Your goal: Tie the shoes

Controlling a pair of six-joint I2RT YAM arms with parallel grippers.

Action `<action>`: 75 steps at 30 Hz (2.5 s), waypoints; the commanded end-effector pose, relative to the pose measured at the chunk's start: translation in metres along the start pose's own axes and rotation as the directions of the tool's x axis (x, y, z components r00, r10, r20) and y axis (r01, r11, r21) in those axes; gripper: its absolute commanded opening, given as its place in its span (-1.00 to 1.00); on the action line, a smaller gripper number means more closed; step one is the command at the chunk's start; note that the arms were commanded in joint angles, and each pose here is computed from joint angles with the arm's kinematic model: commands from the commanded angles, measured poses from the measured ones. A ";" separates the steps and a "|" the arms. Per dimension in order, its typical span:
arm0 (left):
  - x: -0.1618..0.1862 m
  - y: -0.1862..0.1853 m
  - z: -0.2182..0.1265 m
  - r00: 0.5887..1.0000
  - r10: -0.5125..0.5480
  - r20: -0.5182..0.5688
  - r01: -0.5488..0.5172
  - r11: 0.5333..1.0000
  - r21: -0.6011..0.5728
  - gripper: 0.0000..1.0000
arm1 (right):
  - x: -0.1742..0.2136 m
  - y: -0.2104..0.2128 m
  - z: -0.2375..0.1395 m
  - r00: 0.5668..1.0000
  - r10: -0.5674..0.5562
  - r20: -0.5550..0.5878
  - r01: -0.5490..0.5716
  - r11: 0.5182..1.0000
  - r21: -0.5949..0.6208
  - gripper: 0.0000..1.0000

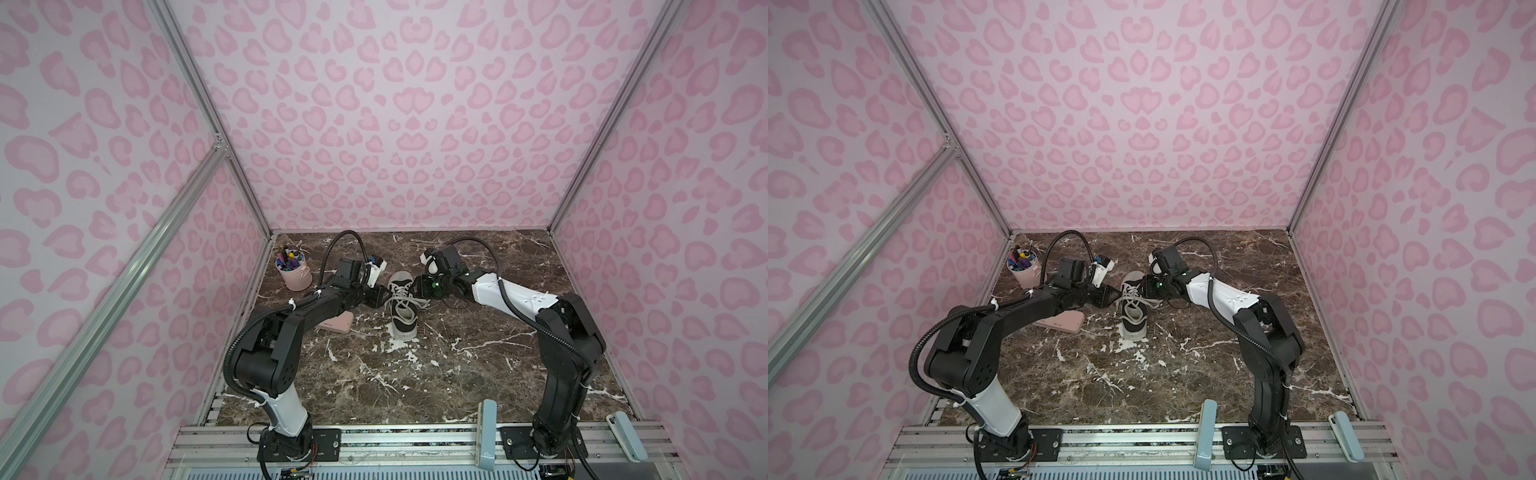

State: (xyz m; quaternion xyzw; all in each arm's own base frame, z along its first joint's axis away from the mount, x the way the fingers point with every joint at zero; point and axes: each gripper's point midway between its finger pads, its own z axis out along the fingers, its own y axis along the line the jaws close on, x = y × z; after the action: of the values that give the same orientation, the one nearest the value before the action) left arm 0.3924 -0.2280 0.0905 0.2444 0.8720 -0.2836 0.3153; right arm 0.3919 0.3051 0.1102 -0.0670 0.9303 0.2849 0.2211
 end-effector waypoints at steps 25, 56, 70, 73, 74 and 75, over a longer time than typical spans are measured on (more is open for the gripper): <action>-0.011 -0.003 0.005 1.000 -0.009 -0.002 0.009 1.000 0.021 -0.92 | 0.010 0.016 0.022 0.997 0.006 -0.076 -0.011 0.998 -0.063 -0.47; -0.006 0.018 -0.010 0.999 -0.029 -0.023 0.027 0.995 -0.095 -0.92 | 0.020 -0.004 0.054 0.990 -0.019 -0.137 0.027 0.998 0.054 -0.61; 0.000 0.007 -0.009 0.999 -0.032 -0.029 0.031 0.999 -0.029 -0.72 | 0.020 0.006 0.055 0.990 -0.022 -0.141 0.023 1.000 0.009 -0.57; 0.001 0.005 -0.010 0.999 -0.032 -0.025 0.031 0.999 -0.028 -0.32 | 0.018 0.015 0.053 0.989 -0.036 -0.142 0.033 0.999 -0.021 -0.56; 0.002 0.007 -0.011 0.999 -0.036 -0.027 0.034 0.999 -0.041 -0.29 | 0.018 0.017 0.053 0.988 -0.037 -0.147 0.033 0.999 -0.029 -0.55; 0.001 0.010 -0.012 0.999 -0.037 -0.021 0.036 0.998 -0.059 -0.19 | 0.018 0.019 0.053 0.988 -0.038 -0.147 0.034 0.999 -0.033 -0.55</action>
State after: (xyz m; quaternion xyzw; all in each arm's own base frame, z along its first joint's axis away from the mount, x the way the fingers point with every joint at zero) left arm 0.3916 -0.2129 0.0870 0.2220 0.8918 -0.2620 0.2944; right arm 0.3968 0.3449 0.0745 -0.0980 0.9397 0.2808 0.1688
